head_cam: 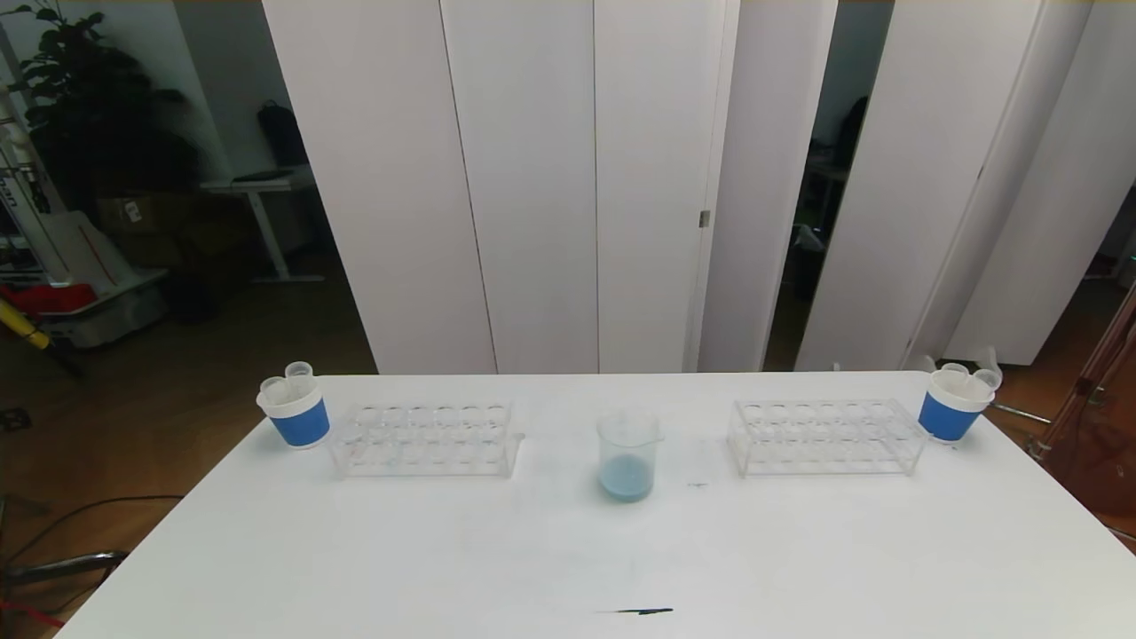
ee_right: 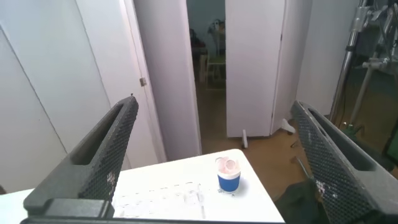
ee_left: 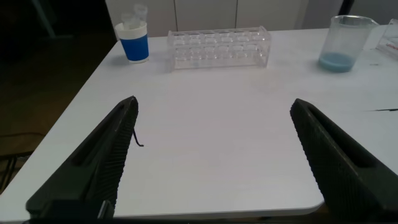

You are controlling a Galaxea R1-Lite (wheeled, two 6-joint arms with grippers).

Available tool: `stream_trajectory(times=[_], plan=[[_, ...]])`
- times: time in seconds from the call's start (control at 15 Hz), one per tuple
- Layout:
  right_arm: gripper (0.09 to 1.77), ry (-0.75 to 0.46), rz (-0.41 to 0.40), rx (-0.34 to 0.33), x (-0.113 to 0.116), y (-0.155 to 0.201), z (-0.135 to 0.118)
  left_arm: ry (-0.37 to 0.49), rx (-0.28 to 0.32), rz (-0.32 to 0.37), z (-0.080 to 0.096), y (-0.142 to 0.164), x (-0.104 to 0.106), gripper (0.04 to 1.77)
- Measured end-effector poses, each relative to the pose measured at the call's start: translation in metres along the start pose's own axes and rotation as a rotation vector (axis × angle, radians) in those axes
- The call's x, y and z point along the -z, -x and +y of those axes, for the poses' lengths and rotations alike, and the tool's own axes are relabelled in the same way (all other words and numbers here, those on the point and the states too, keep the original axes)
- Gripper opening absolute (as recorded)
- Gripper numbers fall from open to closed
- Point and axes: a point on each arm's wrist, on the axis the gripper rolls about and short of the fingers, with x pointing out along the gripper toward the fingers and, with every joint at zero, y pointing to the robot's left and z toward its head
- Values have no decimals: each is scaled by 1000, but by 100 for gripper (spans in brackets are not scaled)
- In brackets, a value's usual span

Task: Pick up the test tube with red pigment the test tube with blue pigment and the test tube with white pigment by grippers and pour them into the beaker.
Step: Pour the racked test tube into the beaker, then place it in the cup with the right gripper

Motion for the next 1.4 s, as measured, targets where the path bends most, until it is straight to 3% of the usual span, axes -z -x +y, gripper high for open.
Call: stream_trajectory(times=[0.2,0.47,0.87,1.2,1.4], plan=[[175,8,26,-65,16,66,-5,0,0,0,0,0,0,175],[175,28,146,-92,91,109,-16,0,-1,0,0,0,0,175],[175,44,298,-143,197,138,-30,0,0,0,0,0,0,175],[175,78,274,-181,236,151,-35,0,0,0,0,0,0,175],[175,87,160,-210,238,149,-35,0,-1,0,0,0,0,175]])
